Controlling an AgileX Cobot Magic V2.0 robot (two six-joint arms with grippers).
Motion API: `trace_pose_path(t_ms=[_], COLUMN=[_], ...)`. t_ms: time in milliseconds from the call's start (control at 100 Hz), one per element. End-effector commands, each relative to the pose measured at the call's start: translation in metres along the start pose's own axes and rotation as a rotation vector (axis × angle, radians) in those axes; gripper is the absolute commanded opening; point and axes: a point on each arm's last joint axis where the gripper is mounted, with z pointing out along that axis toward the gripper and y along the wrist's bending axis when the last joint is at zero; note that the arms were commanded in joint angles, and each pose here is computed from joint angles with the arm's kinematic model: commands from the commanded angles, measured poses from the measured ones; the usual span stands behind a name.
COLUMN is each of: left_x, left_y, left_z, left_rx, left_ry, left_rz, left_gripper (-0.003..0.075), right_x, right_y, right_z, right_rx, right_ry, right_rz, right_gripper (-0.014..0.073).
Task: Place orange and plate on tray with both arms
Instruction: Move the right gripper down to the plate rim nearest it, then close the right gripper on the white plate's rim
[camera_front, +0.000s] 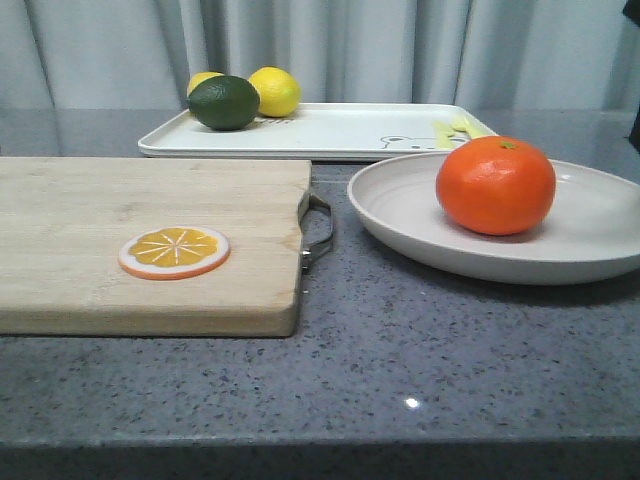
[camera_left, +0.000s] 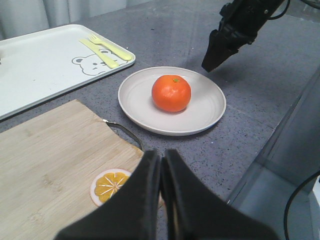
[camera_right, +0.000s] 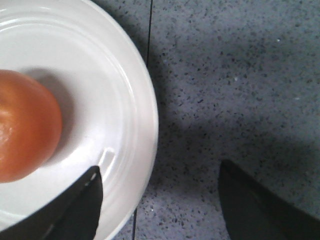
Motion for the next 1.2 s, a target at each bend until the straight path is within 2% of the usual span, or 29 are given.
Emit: trace_pose_path(t_ms=[0,210,300,870,1190], left_x=[-0.013,-0.013,-0.013,-0.013,-0.011], left_y=[-0.002,-0.002,-0.002,-0.002,-0.002], left_z=[-0.003,-0.003,-0.003,-0.003,-0.003], left_rx=[0.009,0.009,0.009,0.009,0.009], left_ry=[-0.091,-0.091,-0.091,-0.082,-0.069], left_rz=[-0.005,-0.005,-0.005,-0.005,-0.005], left_gripper=[-0.002,-0.002,-0.002,-0.002,-0.002], right_x=[-0.011,-0.014,-0.015,-0.014,-0.02], right_y=[0.003,0.001,0.001,0.001,0.004], right_z=[-0.004,0.016,0.02,0.033,0.025], right_rx=[-0.013,-0.01,-0.009,-0.016,-0.04], right_ry=[-0.048,0.006,0.012,0.068,0.066], right_rz=[-0.012,-0.002,-0.001,0.015,0.042], right_gripper=[0.0501,0.0499,0.0469,-0.0071,-0.0064])
